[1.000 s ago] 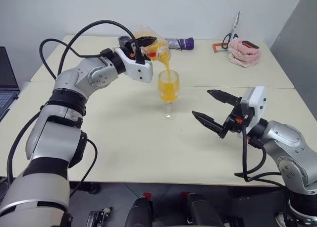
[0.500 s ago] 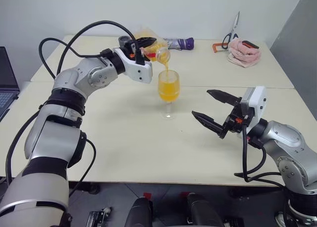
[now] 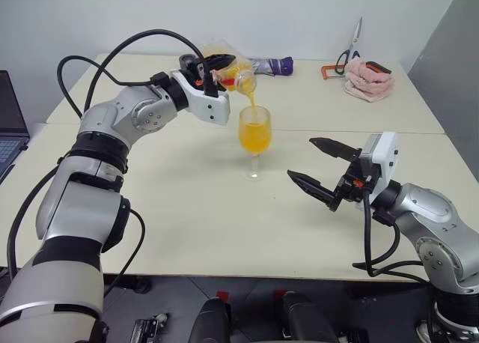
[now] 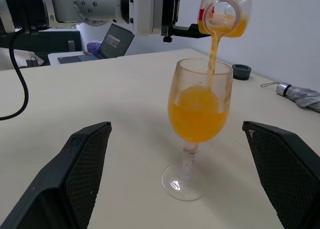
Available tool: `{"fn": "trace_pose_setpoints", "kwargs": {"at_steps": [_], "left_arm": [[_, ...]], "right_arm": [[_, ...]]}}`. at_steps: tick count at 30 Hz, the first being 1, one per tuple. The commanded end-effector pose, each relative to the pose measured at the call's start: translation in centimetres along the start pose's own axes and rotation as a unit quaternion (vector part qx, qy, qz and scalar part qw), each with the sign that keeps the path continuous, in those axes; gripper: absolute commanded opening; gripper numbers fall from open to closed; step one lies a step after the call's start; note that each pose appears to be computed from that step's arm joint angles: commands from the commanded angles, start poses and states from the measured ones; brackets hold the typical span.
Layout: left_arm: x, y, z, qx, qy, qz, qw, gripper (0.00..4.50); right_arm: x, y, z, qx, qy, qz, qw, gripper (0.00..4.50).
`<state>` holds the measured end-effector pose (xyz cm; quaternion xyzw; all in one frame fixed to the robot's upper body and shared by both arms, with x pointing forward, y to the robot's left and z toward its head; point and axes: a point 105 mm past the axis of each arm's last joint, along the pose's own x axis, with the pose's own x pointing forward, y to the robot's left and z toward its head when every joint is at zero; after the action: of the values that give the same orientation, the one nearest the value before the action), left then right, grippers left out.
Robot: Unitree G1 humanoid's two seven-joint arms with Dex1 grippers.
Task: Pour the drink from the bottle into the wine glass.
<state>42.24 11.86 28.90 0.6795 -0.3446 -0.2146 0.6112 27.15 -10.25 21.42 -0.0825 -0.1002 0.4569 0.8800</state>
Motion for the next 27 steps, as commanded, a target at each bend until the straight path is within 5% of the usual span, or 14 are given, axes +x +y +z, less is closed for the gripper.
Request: {"fn": "trace_pose_setpoints", "kwargs": {"at_steps": [1,17,27], "left_arm": [[0.20,2.52,0.21,0.022,-0.010,0.032,0.999,1.67],[0.34,2.14,0.04,-0.013,-0.001,0.037,0.999,1.67],[0.45,1.70,-0.46,-0.157,0.014,0.054,0.986,1.67]], "right_arm": [[-0.09,0.58,1.35,-0.020,-0.022,0.007,1.000,4.50],[-0.01,0.69,1.21,-0.019,-0.021,0.009,1.000,4.50],[0.33,0.52,1.33,-0.037,-0.027,0.004,0.999,4.50]]}}
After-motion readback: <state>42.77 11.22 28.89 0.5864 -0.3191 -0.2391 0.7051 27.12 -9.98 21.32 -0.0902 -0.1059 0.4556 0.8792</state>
